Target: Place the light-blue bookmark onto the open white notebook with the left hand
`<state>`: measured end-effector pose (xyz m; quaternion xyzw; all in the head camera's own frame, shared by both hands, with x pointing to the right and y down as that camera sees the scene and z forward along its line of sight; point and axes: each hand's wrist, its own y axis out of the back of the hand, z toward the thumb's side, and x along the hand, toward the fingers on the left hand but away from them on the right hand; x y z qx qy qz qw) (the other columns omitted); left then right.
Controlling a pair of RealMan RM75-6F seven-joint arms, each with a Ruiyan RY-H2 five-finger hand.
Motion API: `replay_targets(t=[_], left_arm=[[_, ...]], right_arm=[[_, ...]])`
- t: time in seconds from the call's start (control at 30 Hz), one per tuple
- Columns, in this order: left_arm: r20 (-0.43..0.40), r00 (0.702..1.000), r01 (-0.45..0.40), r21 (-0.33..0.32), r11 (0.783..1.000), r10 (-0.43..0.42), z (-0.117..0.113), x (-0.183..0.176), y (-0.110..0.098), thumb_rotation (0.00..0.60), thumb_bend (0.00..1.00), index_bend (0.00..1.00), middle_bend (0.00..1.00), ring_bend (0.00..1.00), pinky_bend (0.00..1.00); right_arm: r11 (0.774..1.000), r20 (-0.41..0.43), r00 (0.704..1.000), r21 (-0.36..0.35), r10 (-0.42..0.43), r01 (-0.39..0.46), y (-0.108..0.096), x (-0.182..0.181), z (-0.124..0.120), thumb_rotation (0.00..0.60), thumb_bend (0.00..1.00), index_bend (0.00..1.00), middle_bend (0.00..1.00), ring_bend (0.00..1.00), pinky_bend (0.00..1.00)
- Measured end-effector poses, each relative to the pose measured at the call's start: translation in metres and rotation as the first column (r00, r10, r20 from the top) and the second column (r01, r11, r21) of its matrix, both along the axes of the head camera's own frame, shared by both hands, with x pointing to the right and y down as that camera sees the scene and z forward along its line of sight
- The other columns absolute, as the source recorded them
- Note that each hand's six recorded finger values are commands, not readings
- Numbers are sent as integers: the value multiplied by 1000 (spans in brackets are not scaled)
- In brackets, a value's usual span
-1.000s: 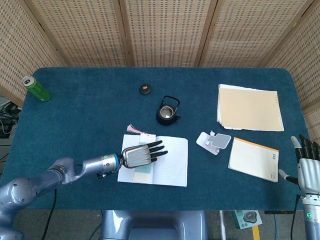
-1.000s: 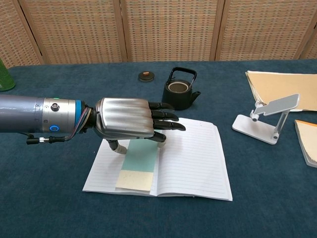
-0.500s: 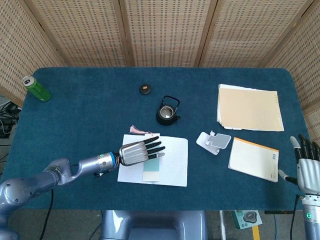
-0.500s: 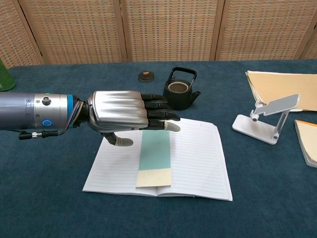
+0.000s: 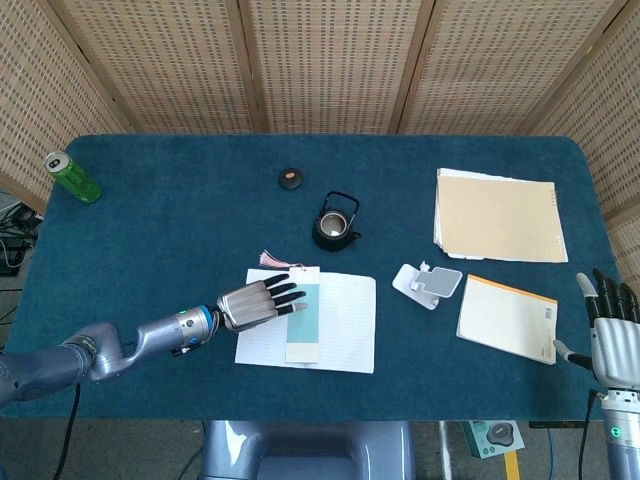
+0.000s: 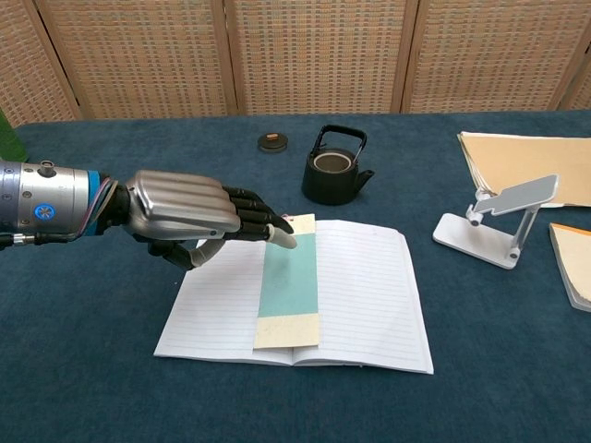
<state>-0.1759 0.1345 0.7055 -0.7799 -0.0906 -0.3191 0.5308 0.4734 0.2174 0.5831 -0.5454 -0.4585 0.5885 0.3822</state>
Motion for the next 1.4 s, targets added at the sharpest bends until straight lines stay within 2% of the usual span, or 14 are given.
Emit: replay_targets(t=[0.13,0.6,1.1,1.4], left_arm=[[29,1000,-1,-28,1000,2,0,1,3,600,1000,0,0,0,62],[68,998,-14,-51,999,18,8,14,12,600,1000,0,0,0,61],[102,994,-37,-59,998,43,17,12,21,600,1000,34,0,0,67],[113,992,-45,-45,998,50,15,2,19,600,1000,39,0,0,68]], right_arm=[[1000,3,1000,0,-1,1,0,-1,0,600,101,56,0,0,0],[1000,7,1000,3,6,-6,0,1,-1,600,100,56,0,0,0],[1000,1,1000,1,11,-11,0,3,-1,600,100,56,0,0,0],[1000,-2,1000,-2,7,-7,0,2,1,600,101,56,0,0,0]])
